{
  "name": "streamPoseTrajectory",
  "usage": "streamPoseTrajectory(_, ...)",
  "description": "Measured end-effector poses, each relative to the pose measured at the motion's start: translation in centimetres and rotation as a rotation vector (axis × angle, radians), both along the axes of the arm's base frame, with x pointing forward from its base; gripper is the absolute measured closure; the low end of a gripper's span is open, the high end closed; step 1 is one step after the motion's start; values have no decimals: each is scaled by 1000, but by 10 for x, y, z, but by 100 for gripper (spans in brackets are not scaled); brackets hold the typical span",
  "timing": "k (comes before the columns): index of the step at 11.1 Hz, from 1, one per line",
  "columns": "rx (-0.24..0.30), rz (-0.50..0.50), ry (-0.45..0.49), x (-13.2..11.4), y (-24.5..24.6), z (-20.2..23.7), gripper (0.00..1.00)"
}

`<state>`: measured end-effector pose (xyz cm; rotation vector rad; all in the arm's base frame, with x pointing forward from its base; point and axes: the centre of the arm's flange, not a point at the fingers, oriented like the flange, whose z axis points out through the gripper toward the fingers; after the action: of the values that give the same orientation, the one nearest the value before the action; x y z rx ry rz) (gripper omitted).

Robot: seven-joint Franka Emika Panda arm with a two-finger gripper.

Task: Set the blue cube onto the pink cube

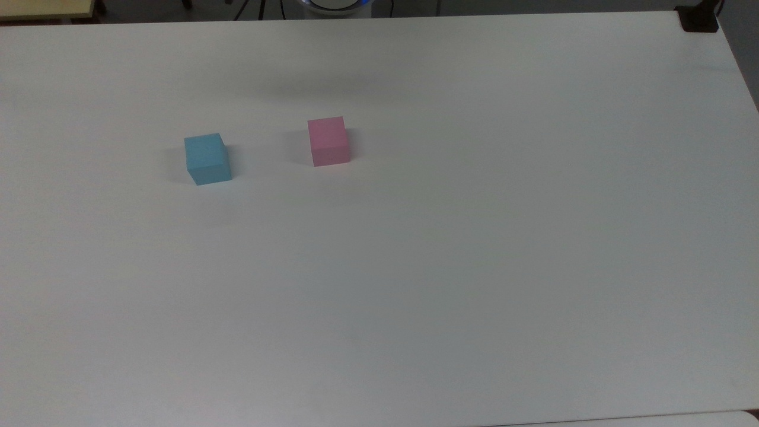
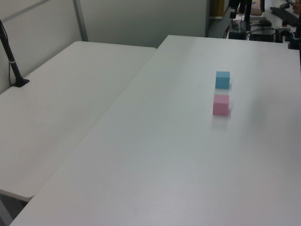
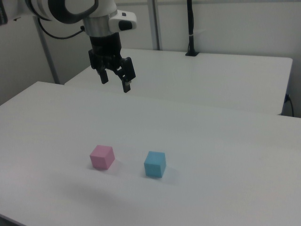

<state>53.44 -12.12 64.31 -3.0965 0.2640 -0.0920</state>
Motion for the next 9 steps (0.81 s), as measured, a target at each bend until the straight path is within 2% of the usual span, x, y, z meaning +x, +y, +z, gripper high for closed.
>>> streamPoseTrajectory(3, -6, 0, 4, 0, -1, 0, 0)
streamPoseTrajectory(6, -133, 74, 82, 6, -5, -22, 0)
streamPoseTrajectory(9, -175, 101, 220, 29, -14, -89, 0)
